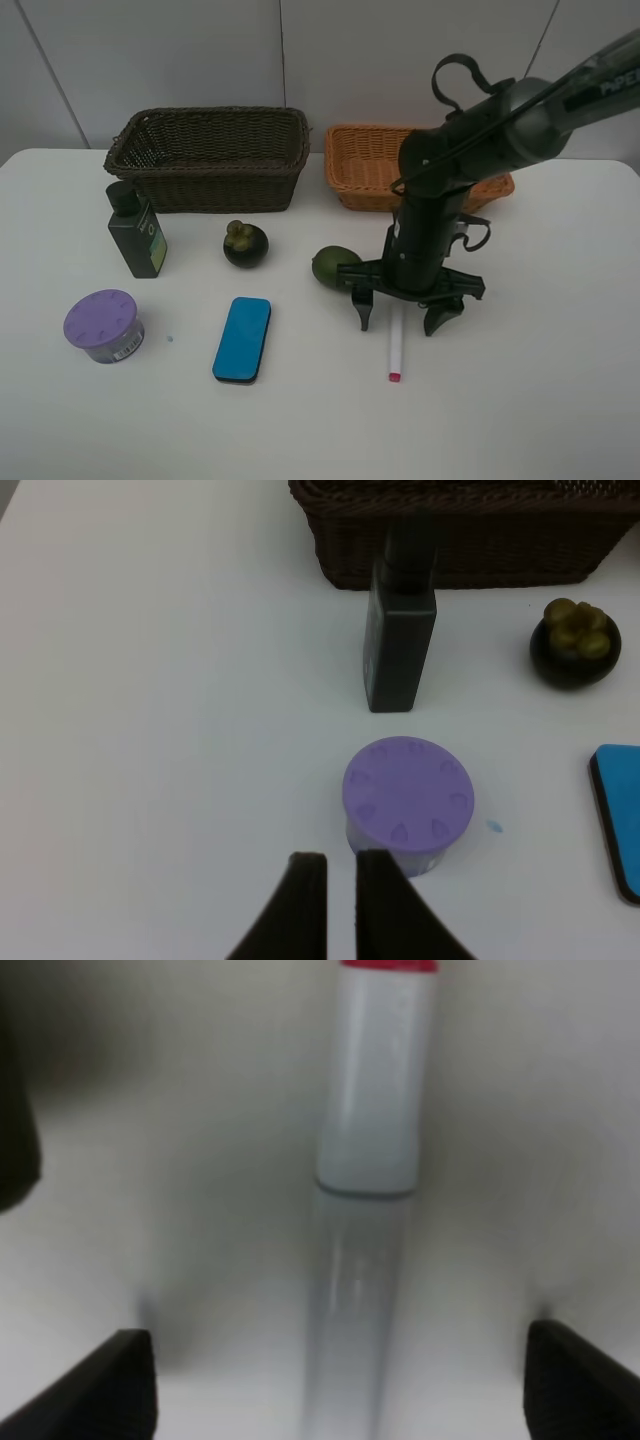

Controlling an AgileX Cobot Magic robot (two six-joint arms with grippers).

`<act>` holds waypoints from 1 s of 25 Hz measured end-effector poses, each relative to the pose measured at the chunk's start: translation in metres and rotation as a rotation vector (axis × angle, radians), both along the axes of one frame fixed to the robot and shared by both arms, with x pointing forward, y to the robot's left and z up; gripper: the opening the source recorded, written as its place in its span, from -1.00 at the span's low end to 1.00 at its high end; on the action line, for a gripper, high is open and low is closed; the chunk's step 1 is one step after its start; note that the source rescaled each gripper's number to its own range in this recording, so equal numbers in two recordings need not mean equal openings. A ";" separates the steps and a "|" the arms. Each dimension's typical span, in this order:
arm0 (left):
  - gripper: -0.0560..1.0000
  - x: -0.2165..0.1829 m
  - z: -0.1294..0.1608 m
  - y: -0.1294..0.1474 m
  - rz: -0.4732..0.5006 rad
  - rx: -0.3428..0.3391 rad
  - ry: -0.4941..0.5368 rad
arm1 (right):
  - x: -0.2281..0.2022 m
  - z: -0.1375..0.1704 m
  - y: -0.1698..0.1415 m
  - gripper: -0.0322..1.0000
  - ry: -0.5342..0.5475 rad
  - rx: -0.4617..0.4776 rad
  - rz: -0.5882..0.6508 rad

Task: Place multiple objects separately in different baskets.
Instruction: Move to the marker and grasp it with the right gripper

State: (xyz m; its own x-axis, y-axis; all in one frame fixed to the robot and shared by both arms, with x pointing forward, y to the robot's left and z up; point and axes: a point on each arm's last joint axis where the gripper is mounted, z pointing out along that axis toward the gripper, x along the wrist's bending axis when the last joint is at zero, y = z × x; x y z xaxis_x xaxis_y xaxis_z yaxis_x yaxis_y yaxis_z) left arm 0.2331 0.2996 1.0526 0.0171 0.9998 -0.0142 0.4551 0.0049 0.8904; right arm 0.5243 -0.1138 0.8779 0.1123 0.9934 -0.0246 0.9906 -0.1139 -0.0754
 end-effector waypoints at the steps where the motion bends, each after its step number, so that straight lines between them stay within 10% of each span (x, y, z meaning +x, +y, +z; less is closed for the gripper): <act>1: -0.89 0.000 0.000 0.000 0.000 0.000 0.000 | 0.000 0.000 0.000 0.73 -0.001 0.002 -0.001; 12: -0.89 0.000 0.000 0.000 0.000 0.000 0.000 | 0.001 0.000 0.001 0.65 -0.006 0.010 -0.007; 15: -0.89 0.000 0.000 0.000 0.003 -0.005 0.000 | 0.000 0.000 0.001 0.16 -0.004 0.013 -0.013; 18: -0.89 0.000 0.000 0.000 0.003 -0.005 0.000 | -0.001 0.000 0.001 -0.91 0.012 0.012 -0.022; 25: -0.89 0.000 0.000 0.000 0.000 0.000 0.000 | -0.002 0.000 0.001 -0.93 0.021 0.008 -0.022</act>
